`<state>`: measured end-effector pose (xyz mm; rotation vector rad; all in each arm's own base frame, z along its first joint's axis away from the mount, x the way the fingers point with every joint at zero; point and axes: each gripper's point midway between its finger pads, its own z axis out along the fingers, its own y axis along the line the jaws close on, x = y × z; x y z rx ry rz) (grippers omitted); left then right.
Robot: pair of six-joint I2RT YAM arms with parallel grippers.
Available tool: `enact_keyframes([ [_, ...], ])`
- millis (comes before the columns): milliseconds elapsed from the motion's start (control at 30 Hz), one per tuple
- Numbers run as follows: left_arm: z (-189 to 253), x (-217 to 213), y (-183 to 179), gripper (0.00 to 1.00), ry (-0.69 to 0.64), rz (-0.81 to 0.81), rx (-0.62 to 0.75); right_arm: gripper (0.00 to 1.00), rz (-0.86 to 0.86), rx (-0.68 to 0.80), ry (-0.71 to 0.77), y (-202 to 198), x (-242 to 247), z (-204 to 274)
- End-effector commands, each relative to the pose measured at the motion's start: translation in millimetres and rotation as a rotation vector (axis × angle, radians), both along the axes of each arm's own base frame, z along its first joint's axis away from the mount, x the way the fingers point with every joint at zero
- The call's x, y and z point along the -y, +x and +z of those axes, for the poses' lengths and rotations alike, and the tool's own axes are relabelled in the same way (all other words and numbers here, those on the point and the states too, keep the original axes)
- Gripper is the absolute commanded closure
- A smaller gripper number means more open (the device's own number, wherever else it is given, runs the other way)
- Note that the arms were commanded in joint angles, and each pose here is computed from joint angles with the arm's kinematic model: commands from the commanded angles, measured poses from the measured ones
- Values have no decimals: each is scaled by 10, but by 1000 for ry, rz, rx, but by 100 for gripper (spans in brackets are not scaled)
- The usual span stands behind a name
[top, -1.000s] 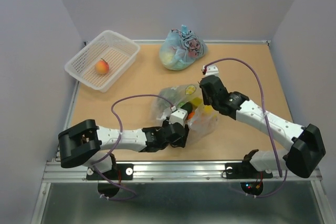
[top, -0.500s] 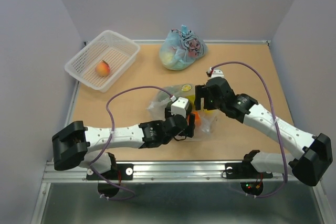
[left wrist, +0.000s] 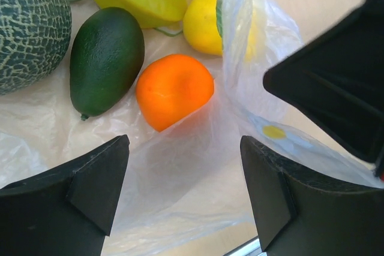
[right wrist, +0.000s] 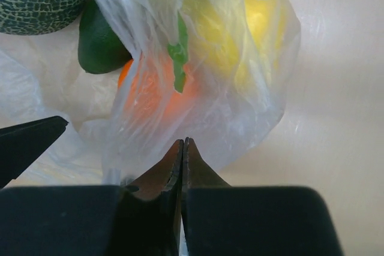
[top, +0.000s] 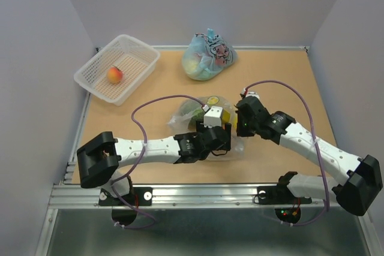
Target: Untie the knot of the plastic bag and take out the fruit
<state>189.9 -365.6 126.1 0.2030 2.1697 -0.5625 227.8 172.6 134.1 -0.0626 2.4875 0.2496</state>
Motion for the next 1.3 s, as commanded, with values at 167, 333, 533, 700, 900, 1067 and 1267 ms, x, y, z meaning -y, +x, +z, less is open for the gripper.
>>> enact_keyframes([
  [167,3,-75,316,14,24,217,-12,99,-60,32,-56,-10,217,37],
  [333,-68,-242,588,14,96,261,13,99,-47,31,-49,-17,198,45],
  [533,-158,-191,821,14,146,195,31,99,-49,35,-52,-26,217,37],
  [700,-377,-95,934,14,209,167,13,99,-41,35,-44,-30,201,34],
  [900,-589,-70,1037,14,236,185,-1,99,-23,34,-32,-49,173,27],
  [1067,-715,-140,1124,16,253,212,-7,99,-12,38,-21,-49,154,35],
  [1267,-439,-97,1053,52,196,180,7,99,-26,54,-32,-26,189,52],
])
